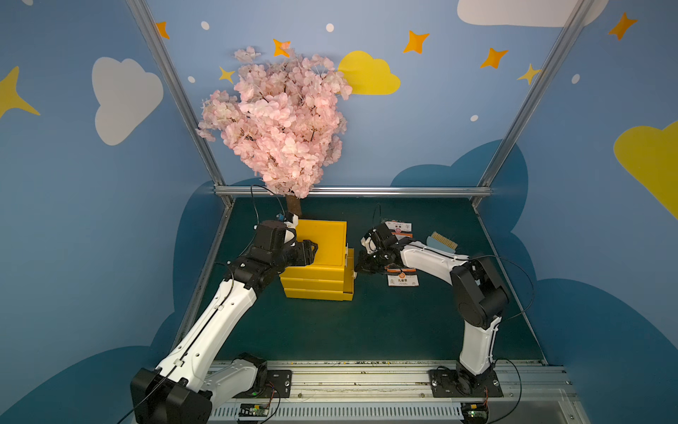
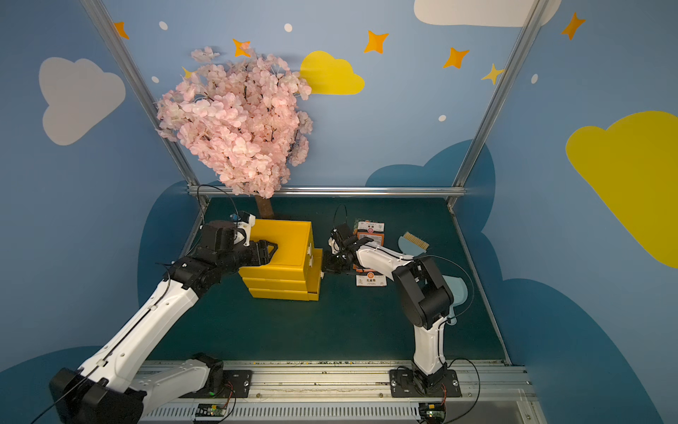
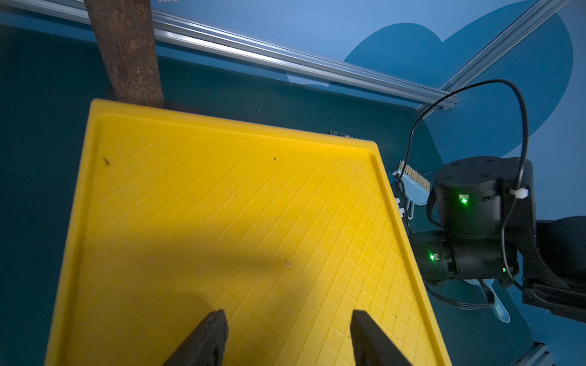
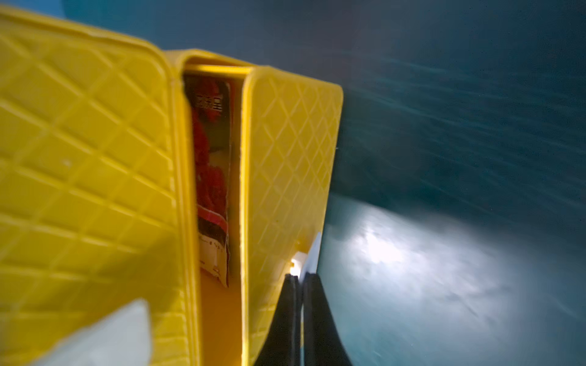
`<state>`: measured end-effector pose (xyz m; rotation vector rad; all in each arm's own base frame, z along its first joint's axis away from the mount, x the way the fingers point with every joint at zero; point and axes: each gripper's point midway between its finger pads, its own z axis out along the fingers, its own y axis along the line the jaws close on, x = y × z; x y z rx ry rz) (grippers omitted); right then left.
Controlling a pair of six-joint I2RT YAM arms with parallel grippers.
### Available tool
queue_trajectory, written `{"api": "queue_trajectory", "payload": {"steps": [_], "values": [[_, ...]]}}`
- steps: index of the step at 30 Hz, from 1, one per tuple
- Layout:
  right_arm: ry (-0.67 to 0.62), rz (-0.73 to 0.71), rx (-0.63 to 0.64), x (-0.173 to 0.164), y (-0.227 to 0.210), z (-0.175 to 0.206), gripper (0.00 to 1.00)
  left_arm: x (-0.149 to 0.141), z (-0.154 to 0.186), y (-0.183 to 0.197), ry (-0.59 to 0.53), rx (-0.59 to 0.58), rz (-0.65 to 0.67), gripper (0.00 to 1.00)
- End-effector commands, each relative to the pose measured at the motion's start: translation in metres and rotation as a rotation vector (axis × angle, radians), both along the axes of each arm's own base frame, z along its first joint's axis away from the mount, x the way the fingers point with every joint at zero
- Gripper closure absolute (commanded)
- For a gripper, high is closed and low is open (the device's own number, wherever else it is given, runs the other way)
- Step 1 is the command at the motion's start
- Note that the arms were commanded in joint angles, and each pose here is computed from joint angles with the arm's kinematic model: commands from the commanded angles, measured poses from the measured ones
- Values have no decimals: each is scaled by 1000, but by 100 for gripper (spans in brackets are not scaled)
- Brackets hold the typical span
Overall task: Take the seed bags out of the drawer
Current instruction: Open the drawer in the storage box.
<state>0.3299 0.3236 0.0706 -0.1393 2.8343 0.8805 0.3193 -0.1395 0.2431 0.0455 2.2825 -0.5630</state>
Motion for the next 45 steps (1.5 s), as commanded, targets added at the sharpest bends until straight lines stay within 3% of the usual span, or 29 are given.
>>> {"api": "queue_trajectory", "payload": {"steps": [1, 15, 34, 35, 40, 45], "values": [[-39, 16, -29, -2, -20, 23, 100, -51, -81, 11, 354, 82, 5, 33], [-26, -49, -47, -2, -78, 24, 100, -49, -82, 9, 354, 72, 1, 33], [-22, -112, -81, 0, -107, 17, 100, -49, -85, 8, 360, 69, -2, 33], [-28, -119, -98, 1, -111, 17, 99, -48, -85, 7, 359, 68, -2, 33], [-69, -158, -184, 5, -131, 24, 69, -48, -85, 7, 357, 72, -4, 33], [-129, -164, -196, 5, -134, 47, 63, -46, -85, 7, 355, 71, -4, 33]]}}
